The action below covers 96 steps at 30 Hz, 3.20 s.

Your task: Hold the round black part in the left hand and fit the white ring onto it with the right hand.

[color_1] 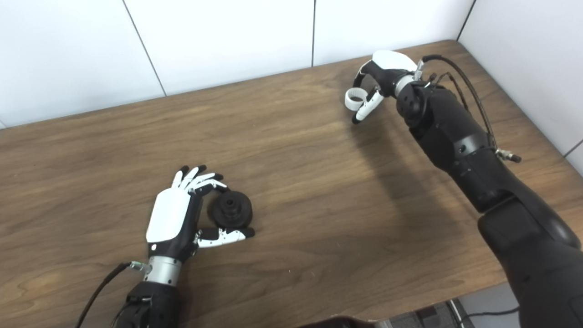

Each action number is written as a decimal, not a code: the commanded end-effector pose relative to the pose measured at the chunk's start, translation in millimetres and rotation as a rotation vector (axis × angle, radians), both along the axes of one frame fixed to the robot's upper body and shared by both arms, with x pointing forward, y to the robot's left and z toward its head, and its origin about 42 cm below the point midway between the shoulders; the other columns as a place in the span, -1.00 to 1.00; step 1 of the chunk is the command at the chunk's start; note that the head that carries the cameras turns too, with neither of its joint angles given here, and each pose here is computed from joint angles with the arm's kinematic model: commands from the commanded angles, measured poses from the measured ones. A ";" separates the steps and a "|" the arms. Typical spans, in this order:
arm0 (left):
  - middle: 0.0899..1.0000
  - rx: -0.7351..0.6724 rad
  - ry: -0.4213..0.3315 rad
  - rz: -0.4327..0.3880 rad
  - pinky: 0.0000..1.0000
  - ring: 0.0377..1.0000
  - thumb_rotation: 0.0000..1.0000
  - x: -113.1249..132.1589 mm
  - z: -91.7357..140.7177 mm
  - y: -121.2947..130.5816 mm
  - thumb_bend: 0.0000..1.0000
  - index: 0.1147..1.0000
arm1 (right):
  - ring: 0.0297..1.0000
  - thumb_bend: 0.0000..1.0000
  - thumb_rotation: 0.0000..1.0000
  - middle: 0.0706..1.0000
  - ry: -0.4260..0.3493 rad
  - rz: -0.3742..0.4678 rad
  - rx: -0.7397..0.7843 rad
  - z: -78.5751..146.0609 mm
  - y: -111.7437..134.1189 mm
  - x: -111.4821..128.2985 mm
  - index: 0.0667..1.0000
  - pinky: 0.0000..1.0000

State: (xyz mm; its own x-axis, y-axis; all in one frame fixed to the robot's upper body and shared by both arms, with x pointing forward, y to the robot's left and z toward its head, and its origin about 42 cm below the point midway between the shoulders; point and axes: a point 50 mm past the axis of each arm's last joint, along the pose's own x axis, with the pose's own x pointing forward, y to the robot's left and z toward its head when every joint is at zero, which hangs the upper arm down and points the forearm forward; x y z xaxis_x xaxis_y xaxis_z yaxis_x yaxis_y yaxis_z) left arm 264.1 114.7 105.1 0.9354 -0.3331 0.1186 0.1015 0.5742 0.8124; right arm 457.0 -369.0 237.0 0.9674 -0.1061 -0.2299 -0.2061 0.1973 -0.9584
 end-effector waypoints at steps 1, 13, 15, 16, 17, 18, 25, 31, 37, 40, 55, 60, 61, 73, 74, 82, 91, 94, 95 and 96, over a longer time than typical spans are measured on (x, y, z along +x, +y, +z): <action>0.53 0.056 0.199 0.025 1.00 0.83 -0.89 -44.3 -55.7 12.4 0.05 -0.16 | 0.92 0.64 -0.56 0.82 -0.109 0.020 -0.016 36.6 0.0 11.7 0.29 0.98; 0.53 0.059 0.193 0.024 1.00 0.83 -0.89 -43.9 -55.7 12.5 0.05 -0.16 | 0.92 0.63 -0.57 0.81 -0.107 0.025 -0.027 36.7 -1.1 10.8 0.28 0.98; 0.53 0.060 0.195 0.023 1.00 0.83 -0.89 -44.0 -55.6 12.5 0.05 -0.16 | 0.92 0.63 -0.57 0.81 -0.106 0.025 -0.026 35.9 -1.4 10.9 0.28 0.98; 0.53 0.060 0.197 0.023 1.00 0.83 -0.89 -44.0 -55.4 12.4 0.05 -0.16 | 0.92 0.63 -0.57 0.81 -0.105 0.026 -0.026 35.6 -1.4 10.9 0.28 0.98; 0.53 0.062 0.197 0.024 1.00 0.83 -0.89 -44.0 -55.2 12.4 0.05 -0.16 | 0.92 0.63 -0.57 0.81 -0.105 0.026 -0.026 35.3 -1.3 11.0 0.28 0.98; 0.53 0.062 0.197 0.023 1.00 0.83 -0.89 -44.0 -55.2 12.3 0.05 -0.16 | 0.92 0.63 -0.57 0.82 -0.106 0.027 -0.026 35.0 -1.3 11.1 0.27 0.98; 0.53 0.062 0.199 0.026 1.00 0.83 -0.89 -44.6 -55.1 11.5 0.05 -0.16 | 0.92 0.63 -0.60 0.81 -0.113 0.034 -0.023 34.8 0.6 10.3 0.25 0.98; 0.54 0.050 0.202 0.023 1.00 0.84 -0.89 -44.6 -55.0 11.1 0.05 -0.16 | 0.90 0.59 -0.65 0.79 -0.123 0.045 -0.032 34.8 0.6 10.7 0.18 0.96; 0.53 0.051 0.196 0.023 1.00 0.82 -0.89 -44.5 -55.4 9.9 0.05 -0.16 | 0.88 0.06 -0.72 0.74 -0.148 0.066 -0.031 36.2 -0.4 9.5 -0.09 0.98; 0.53 0.048 0.198 0.025 1.00 0.83 -0.89 -44.7 -55.5 9.2 0.05 -0.16 | 0.87 0.05 -0.73 0.72 -0.157 0.074 -0.041 35.7 -1.0 9.4 -0.10 0.98; 0.54 0.033 0.201 0.026 1.00 0.84 -0.89 -44.5 -54.5 6.9 0.05 -0.16 | 0.91 0.04 -0.73 0.73 -0.124 0.085 -0.071 33.2 -4.7 7.7 -0.10 0.95; 0.54 0.035 0.199 0.024 1.00 0.84 -0.89 -44.7 -55.3 6.3 0.05 -0.17 | 0.91 0.04 -0.73 0.72 -0.139 0.118 -0.080 39.9 1.3 5.0 -0.10 0.96; 0.54 0.035 0.200 0.024 1.00 0.84 -0.89 -44.9 -55.2 6.1 0.05 -0.17 | 0.92 0.04 -0.73 0.72 -0.145 0.133 -0.082 43.3 5.0 4.1 -0.10 0.97; 0.54 0.046 0.195 0.025 1.00 0.84 -0.89 -45.0 -54.2 4.2 0.05 -0.17 | 0.96 0.05 -0.72 0.73 -0.156 0.408 -0.093 88.1 93.8 -38.5 -0.10 1.00; 0.55 0.045 0.195 0.024 1.00 0.84 -0.89 -45.1 -53.7 3.8 0.05 -0.17 | 0.96 0.05 -0.72 0.74 -0.145 0.427 -0.091 90.2 101.1 -43.2 -0.10 1.00; 0.53 0.049 0.189 0.023 1.00 0.83 -0.89 -44.7 -50.0 -1.4 0.05 -0.17 | 0.96 0.05 -0.72 0.75 -0.121 0.603 -0.075 101.4 147.6 -80.6 -0.10 1.00; 0.54 0.054 0.194 0.016 1.00 0.83 -0.89 -42.6 -45.8 -9.0 0.05 -0.17 | 0.95 0.05 -0.72 0.74 -0.096 0.756 -0.093 103.2 178.1 -117.2 -0.11 1.00; 0.54 0.053 0.191 0.017 1.00 0.83 -0.89 -42.0 -45.6 -11.2 0.05 -0.17 | 0.94 0.05 -0.72 0.74 -0.085 0.797 -0.101 102.4 186.1 -127.7 -0.11 1.00; 0.53 0.051 0.190 0.016 1.00 0.82 -0.89 -42.0 -45.6 -11.8 0.05 -0.17 | 0.94 0.05 -0.72 0.74 -0.083 0.809 -0.103 102.1 188.3 -130.6 -0.11 1.00; 0.53 0.051 0.190 0.015 1.00 0.82 -0.89 -42.0 -45.6 -12.4 0.05 -0.17 | 0.94 0.05 -0.72 0.73 -0.083 0.821 -0.103 101.5 190.3 -133.3 -0.11 1.00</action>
State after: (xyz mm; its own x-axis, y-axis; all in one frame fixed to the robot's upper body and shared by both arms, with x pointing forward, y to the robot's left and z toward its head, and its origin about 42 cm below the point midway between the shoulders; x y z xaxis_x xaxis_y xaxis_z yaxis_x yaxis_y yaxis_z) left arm 257.6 101.5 105.4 0.9412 -0.3255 0.0907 0.1180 0.5681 0.8145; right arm 327.4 -179.5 320.6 0.7521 0.6119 -0.2448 -0.2565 -0.0704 -0.9640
